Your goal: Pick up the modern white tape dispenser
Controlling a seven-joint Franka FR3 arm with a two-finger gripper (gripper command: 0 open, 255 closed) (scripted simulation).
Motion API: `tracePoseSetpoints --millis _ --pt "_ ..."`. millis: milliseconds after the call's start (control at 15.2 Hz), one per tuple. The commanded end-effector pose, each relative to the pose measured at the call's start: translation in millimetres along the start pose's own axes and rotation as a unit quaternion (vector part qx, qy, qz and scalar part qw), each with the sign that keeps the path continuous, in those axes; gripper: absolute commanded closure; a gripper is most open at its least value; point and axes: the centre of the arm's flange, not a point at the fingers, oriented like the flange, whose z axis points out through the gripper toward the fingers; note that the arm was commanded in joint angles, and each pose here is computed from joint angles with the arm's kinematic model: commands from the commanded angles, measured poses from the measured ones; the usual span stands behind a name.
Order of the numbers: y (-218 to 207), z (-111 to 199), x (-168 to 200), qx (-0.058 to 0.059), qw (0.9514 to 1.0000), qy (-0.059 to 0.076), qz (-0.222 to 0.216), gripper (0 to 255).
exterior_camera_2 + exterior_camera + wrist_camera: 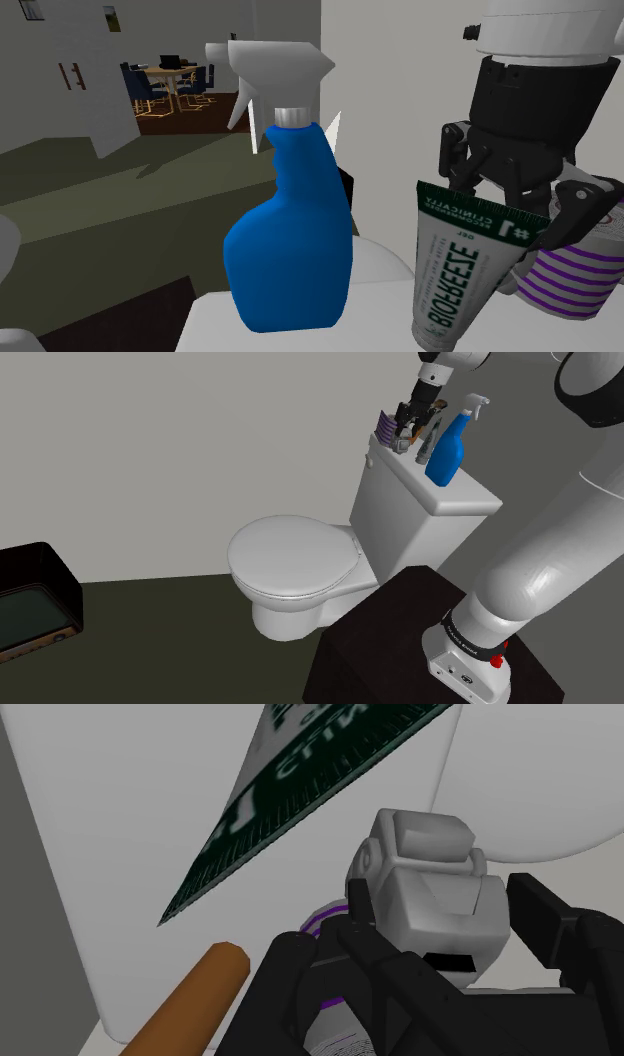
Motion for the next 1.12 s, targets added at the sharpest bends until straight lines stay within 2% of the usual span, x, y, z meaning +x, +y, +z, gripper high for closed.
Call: tracePoseSetpoints --millis 0,198,1056 --pt "0.4 1.0 -0.1 0.0 1.0 -0.001 0.0 255" --pt "0.1 1.4 -0.1 0.0 1.0 -0.001 0.0 255" --pt "-4.2 -66.9 6.2 0.0 1.0 -0.001 0.0 255"
